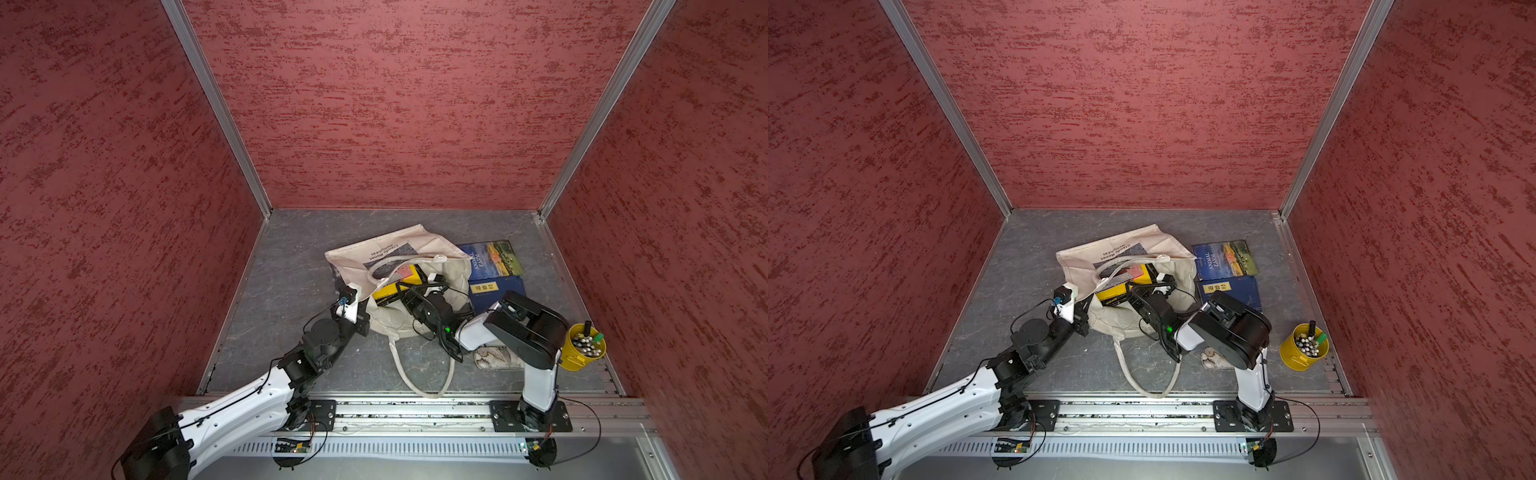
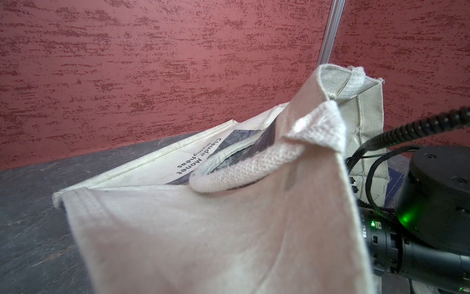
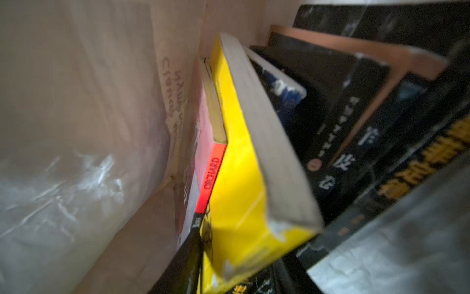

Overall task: Take out the books from the canvas bag
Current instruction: Pick up the book from the canvas bag, then place the book on the book, then pick up the book from the canvas bag.

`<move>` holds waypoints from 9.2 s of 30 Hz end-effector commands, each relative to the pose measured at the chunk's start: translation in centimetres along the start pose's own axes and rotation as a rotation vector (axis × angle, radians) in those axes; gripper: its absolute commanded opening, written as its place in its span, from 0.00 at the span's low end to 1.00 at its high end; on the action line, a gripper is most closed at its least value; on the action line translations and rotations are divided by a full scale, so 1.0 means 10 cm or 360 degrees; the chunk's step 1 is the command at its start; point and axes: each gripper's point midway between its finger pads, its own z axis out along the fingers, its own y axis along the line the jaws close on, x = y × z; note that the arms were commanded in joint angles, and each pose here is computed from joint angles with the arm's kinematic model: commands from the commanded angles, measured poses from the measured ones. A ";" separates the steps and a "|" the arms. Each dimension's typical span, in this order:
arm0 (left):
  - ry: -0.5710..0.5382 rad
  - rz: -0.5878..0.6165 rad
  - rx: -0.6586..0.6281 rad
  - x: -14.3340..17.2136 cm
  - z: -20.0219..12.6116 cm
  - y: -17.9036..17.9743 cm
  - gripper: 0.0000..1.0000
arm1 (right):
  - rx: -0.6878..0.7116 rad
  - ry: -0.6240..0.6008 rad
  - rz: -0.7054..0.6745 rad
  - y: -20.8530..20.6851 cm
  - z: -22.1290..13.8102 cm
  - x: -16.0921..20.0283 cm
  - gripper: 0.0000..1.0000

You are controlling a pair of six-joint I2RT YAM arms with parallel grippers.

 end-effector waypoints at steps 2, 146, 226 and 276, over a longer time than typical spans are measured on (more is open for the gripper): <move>-0.0192 -0.0048 0.0066 -0.34 -0.03 -0.08 0.00 | -0.0141 -0.0094 0.0043 0.25 0.06 -0.04 0.42; -0.0249 -0.0146 -0.0087 -0.35 -0.05 0.09 0.00 | -0.0038 -0.0919 -0.0401 0.85 -1.94 -2.88 0.00; -0.0273 -0.0111 -0.0032 -0.31 -0.02 0.03 0.00 | 0.0259 -0.0615 -0.0241 0.26 -1.93 -2.25 0.99; -0.0287 -0.0135 -0.0003 -0.32 -0.04 0.00 0.00 | -0.0123 0.0085 -0.0227 0.59 -0.65 0.39 0.71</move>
